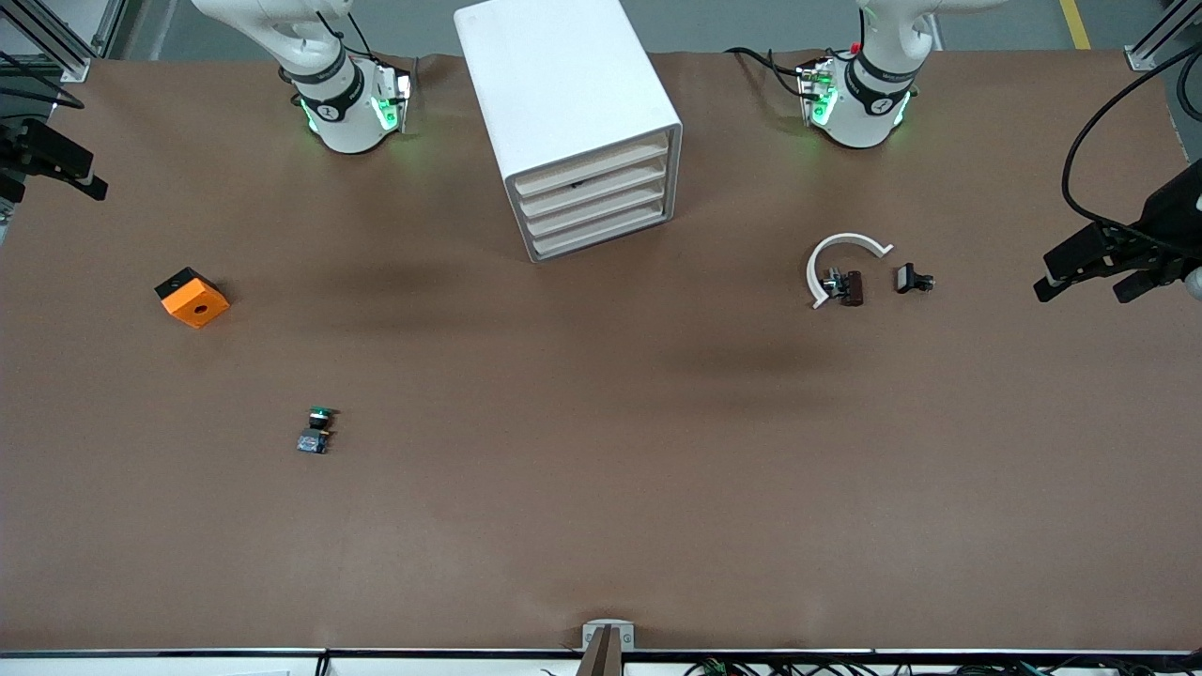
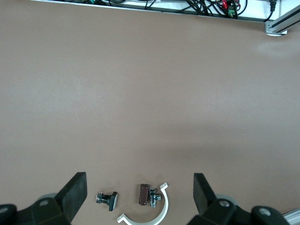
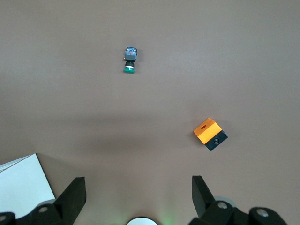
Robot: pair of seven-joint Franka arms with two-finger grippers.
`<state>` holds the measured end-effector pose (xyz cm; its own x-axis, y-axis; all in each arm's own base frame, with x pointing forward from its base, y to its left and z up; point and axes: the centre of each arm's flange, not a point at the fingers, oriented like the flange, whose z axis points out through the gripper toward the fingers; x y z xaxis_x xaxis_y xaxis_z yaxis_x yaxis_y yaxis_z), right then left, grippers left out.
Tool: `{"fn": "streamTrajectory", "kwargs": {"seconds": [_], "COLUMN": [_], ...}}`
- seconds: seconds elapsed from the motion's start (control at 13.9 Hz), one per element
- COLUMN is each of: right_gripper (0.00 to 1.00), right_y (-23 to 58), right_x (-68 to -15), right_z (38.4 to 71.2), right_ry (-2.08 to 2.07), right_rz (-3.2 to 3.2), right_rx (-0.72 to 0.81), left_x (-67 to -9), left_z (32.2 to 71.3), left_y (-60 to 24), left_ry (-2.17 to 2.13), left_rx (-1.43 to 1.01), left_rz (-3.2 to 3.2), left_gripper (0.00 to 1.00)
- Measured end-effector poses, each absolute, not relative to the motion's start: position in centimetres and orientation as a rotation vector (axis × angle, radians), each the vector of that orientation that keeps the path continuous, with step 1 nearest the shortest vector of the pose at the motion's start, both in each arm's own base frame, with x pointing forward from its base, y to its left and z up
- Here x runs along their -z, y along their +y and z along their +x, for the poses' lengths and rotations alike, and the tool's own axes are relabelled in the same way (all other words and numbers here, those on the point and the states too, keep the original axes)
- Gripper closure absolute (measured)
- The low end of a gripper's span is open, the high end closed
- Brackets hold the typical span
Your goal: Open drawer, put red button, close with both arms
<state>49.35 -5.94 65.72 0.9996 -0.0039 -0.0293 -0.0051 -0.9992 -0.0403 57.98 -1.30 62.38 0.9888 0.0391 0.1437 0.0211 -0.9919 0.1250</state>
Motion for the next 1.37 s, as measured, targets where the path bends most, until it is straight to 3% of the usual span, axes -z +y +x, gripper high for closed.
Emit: {"fn": "streamTrajectory", "kwargs": {"seconds": [1.37], "right_gripper": [0.00], "right_y": [-5.95], "right_x": [-65.72], "right_z": [49.35], "right_ry": [0.007], "right_rz": [-3.101], "right_rx": [-0.045], "left_x": [-62.59], "left_z": [57.80], "left_y": [-1.22], "left_ry": [0.055], "left_rx": [-0.198], "left_rz": [3.071], "left_gripper": [0.00]}}
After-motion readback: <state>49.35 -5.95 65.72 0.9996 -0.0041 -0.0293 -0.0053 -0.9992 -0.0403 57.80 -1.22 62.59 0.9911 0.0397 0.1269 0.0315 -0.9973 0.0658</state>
